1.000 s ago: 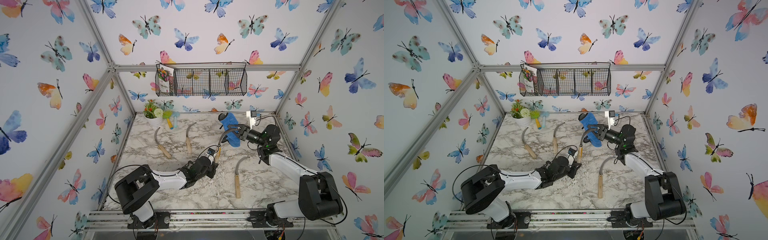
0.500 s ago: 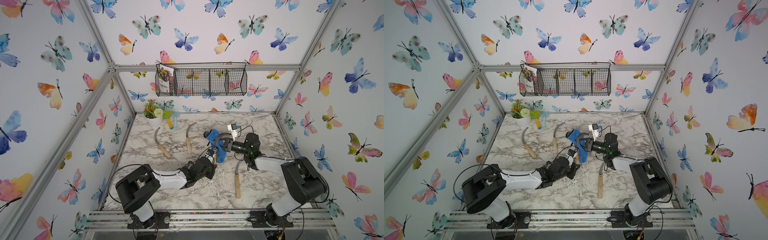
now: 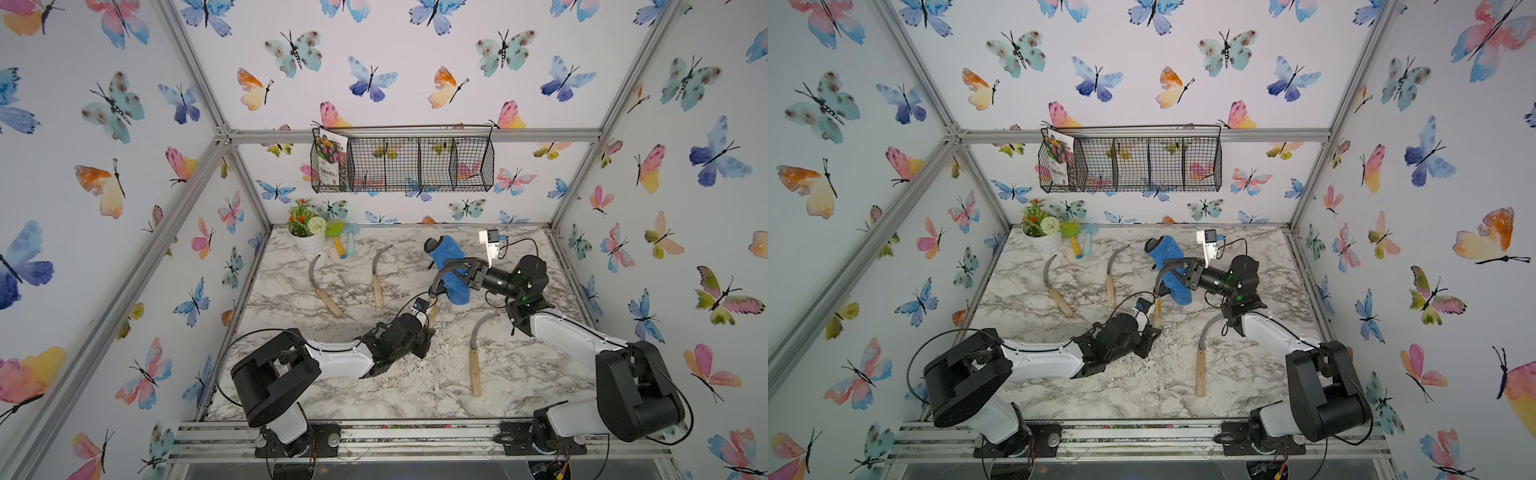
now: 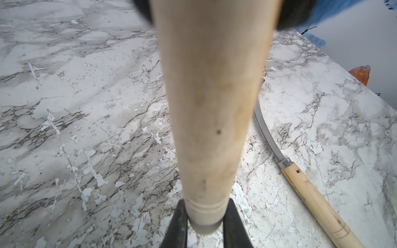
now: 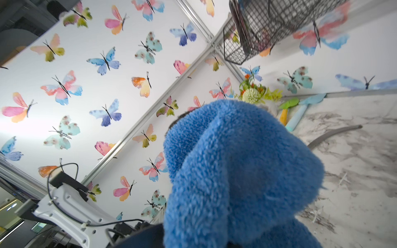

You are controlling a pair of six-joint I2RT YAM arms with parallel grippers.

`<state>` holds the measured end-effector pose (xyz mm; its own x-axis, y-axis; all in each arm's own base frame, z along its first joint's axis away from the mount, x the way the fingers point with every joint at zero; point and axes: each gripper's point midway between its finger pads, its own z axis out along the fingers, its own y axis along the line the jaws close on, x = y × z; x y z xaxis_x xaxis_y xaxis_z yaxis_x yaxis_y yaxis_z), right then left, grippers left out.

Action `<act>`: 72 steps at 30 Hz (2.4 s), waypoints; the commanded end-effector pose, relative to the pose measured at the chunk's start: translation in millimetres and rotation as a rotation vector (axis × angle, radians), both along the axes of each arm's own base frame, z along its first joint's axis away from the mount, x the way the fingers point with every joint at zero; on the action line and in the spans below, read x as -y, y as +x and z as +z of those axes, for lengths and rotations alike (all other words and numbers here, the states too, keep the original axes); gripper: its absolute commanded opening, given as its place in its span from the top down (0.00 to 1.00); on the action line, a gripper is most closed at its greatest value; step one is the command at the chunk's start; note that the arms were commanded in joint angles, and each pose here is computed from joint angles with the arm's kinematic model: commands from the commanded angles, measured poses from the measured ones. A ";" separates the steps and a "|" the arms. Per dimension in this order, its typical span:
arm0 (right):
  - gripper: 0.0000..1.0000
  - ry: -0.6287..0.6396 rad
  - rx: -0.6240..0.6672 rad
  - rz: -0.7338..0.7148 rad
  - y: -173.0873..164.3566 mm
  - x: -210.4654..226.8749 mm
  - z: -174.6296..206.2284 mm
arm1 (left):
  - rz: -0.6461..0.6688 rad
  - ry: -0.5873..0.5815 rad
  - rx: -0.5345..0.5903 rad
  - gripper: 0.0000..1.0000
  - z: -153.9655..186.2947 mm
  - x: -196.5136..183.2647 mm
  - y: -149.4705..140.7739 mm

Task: Wipe small sickles with rags
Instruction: Wipe the small sickle, then place the small sickle at the center of the board.

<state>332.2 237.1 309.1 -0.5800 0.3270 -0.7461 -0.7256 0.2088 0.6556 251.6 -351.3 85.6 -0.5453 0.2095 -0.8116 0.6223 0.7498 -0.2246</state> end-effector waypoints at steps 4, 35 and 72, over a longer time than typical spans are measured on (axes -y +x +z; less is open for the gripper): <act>0.97 0.107 0.064 0.009 -20.2 39.1 46.7 | 0.007 -0.001 0.026 1.00 5.3 2.3 3.0; 0.98 -0.302 -0.176 -1.136 -67.3 230.3 -79.1 | 0.533 0.292 -0.435 1.00 -21.5 -34.8 31.1; 0.97 -0.317 -0.221 -1.399 -65.7 275.6 -153.6 | 0.379 0.563 -0.374 0.40 -48.8 -31.2 122.9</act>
<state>263.0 -32.2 149.5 -0.0950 0.5460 -0.8323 0.2862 0.8158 0.5025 379.0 -322.7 27.2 -0.8824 0.3021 -0.3606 0.2589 0.9519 0.1639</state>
